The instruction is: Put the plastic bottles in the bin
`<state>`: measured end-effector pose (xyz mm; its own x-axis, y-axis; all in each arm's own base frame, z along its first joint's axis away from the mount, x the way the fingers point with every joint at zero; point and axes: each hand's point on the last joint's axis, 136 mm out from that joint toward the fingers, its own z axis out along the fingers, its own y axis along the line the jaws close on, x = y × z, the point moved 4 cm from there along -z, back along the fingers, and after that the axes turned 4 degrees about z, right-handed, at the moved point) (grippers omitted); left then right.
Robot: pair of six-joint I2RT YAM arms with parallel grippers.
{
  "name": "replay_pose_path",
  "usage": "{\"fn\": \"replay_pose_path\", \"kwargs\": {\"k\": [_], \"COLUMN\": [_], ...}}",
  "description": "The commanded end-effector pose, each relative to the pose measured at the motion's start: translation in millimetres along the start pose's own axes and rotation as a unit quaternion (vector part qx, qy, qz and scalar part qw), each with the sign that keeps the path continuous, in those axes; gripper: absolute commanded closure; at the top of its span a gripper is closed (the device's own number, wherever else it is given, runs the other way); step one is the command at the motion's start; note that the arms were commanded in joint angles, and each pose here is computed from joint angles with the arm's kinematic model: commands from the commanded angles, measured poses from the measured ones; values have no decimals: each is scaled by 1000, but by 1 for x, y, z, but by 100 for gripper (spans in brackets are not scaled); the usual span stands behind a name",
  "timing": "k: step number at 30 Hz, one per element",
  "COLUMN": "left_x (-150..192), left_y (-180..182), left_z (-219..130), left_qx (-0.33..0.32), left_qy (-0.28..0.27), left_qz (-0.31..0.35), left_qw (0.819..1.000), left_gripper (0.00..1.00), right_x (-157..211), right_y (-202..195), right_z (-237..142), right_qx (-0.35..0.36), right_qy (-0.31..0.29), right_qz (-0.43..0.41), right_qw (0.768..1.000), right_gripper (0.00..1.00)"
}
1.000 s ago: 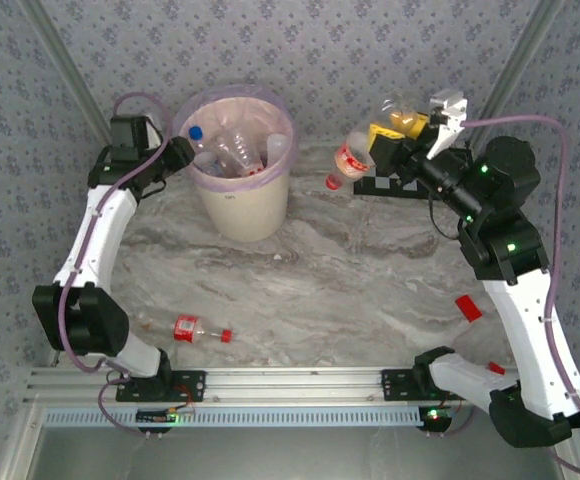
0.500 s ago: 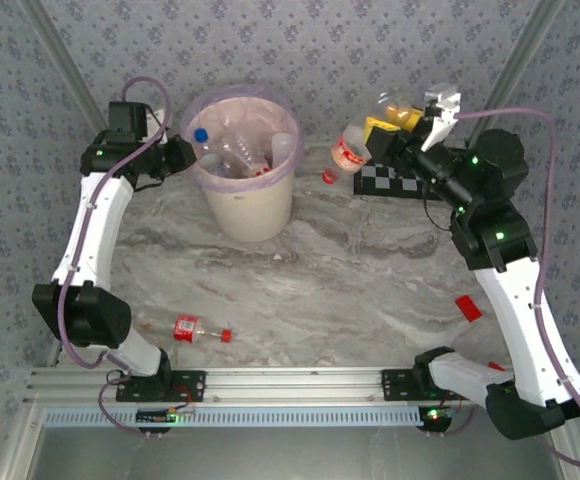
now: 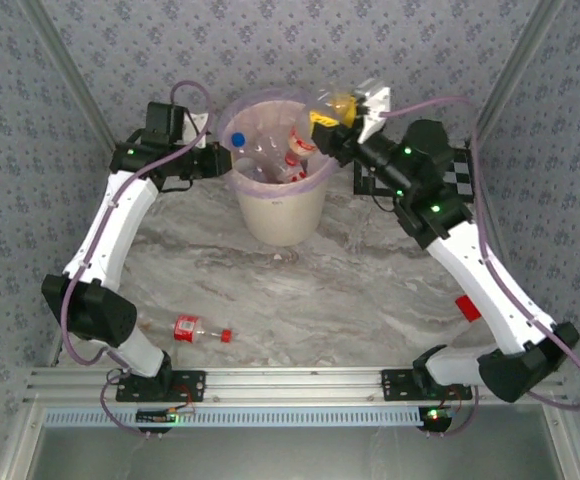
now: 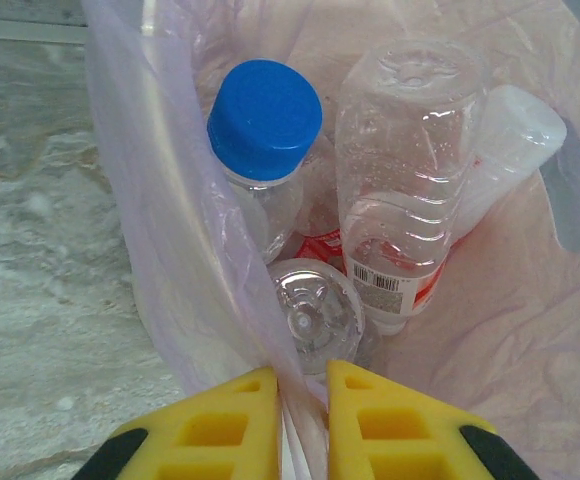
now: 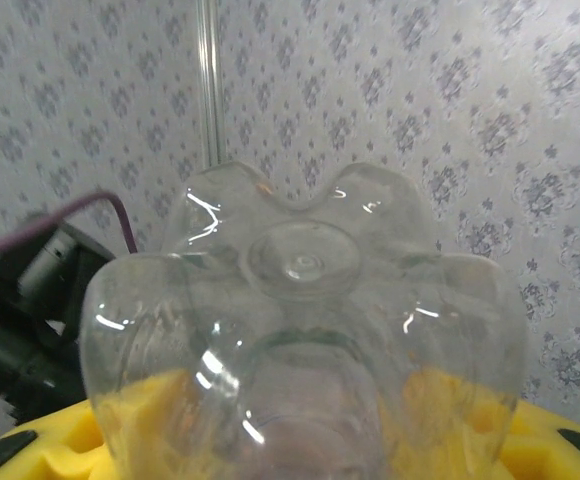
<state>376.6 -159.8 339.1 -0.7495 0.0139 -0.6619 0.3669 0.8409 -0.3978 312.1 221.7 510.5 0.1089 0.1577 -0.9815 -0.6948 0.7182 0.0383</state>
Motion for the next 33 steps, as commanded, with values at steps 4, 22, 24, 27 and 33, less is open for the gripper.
{"fn": "replay_pose_path", "kwargs": {"k": [4,22,24,27,33], "left_x": [75,84,84,83,82], "left_y": [-15,-34,-35,-35,-32], "left_z": [17,26,30,32,36], "left_qx": [22,52,55,57,49], "left_qy": [159,181,181,176,173], "left_qz": [19,86,89,88,85], "left_qw": [987,978,978,979,980], "left_gripper": [83,79,78,77,75], "right_x": [-12,51,65,92,152], "right_y": [-16,-81,-87,-93,-99], "right_z": [16,59,67,79,90], "right_qx": [69,105,100,93,81], "right_qy": [-26,60,80,115,203], "right_qz": [-88,-34,-21,-8,35], "right_qw": [993,992,992,989,975], "right_gripper": [72,72,72,72,72]}}
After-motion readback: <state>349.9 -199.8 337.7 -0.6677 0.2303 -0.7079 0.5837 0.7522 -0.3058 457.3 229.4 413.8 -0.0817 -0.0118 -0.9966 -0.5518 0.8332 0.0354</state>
